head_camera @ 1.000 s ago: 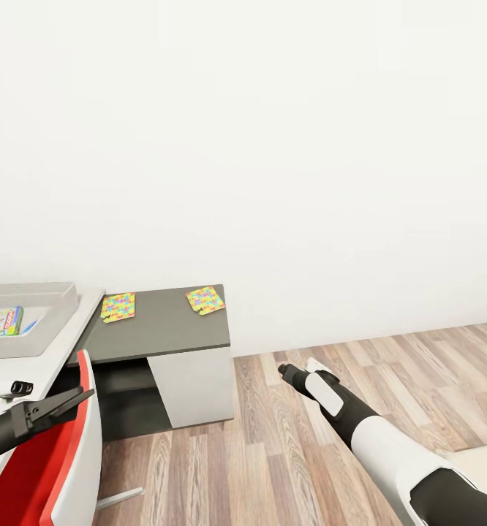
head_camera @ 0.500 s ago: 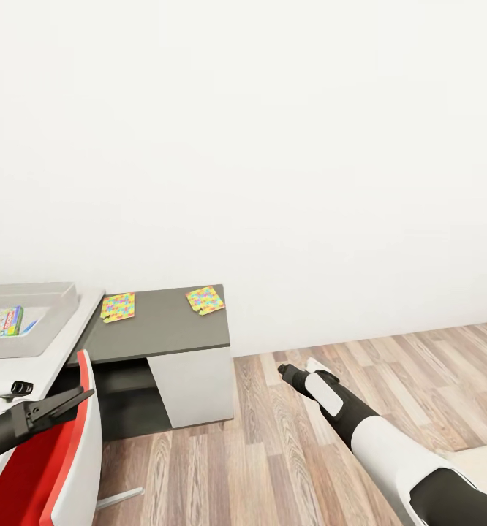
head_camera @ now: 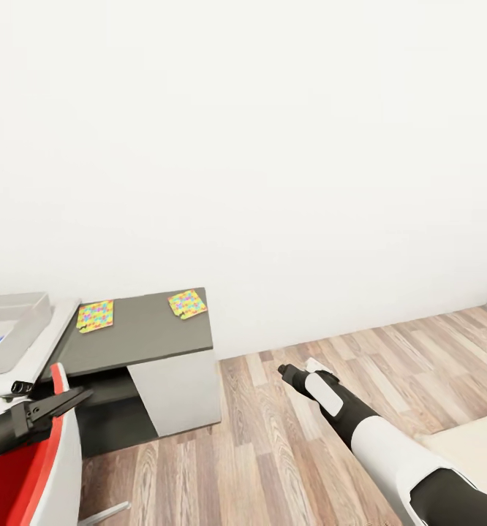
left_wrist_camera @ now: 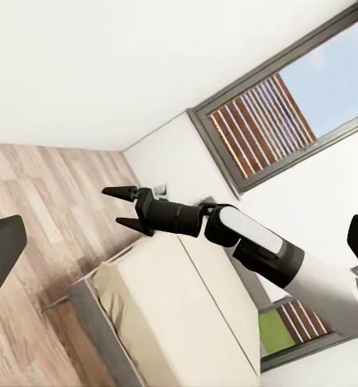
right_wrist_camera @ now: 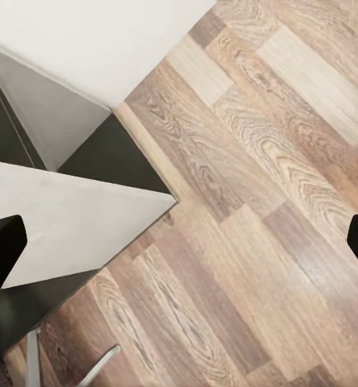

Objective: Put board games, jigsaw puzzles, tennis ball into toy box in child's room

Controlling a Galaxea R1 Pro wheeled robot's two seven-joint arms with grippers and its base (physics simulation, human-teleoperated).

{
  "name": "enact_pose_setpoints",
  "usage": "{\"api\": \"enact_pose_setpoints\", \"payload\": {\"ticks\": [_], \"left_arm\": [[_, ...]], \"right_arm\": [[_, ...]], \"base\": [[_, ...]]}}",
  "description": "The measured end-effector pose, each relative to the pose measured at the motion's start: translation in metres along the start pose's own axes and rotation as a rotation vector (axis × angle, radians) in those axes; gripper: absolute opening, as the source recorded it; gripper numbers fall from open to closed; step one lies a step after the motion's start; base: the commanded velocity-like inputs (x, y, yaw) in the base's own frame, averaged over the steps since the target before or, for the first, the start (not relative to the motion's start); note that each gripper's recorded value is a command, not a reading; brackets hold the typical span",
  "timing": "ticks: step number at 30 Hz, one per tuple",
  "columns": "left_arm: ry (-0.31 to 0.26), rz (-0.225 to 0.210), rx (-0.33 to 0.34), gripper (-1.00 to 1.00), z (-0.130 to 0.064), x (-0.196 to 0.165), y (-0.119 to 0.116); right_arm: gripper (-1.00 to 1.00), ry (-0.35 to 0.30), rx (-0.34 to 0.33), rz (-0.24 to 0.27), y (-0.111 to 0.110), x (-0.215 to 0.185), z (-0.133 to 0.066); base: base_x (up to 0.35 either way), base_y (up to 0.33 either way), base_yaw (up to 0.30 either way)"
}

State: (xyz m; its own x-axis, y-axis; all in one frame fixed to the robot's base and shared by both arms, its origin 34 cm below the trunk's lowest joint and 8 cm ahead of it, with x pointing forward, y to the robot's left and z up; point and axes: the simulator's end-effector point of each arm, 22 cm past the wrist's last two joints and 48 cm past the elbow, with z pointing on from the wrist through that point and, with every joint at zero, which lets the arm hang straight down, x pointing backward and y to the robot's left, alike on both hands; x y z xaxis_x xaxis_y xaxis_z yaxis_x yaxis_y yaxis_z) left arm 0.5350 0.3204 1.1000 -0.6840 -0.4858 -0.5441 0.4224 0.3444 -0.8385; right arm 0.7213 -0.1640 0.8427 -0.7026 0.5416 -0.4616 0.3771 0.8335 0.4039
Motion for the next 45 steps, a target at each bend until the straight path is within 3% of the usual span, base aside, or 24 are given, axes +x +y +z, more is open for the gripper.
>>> {"api": "enact_pose_setpoints", "payload": {"ticks": [45], "left_arm": [[-0.001, 0.001, 0.001, 1.00, 0.000, 0.000, -0.001]], "right_arm": [[1.00, 0.008, -0.019, -0.005, 0.014, 0.008, -0.001]], "base": [[0.000, 0.000, -0.011]]}}
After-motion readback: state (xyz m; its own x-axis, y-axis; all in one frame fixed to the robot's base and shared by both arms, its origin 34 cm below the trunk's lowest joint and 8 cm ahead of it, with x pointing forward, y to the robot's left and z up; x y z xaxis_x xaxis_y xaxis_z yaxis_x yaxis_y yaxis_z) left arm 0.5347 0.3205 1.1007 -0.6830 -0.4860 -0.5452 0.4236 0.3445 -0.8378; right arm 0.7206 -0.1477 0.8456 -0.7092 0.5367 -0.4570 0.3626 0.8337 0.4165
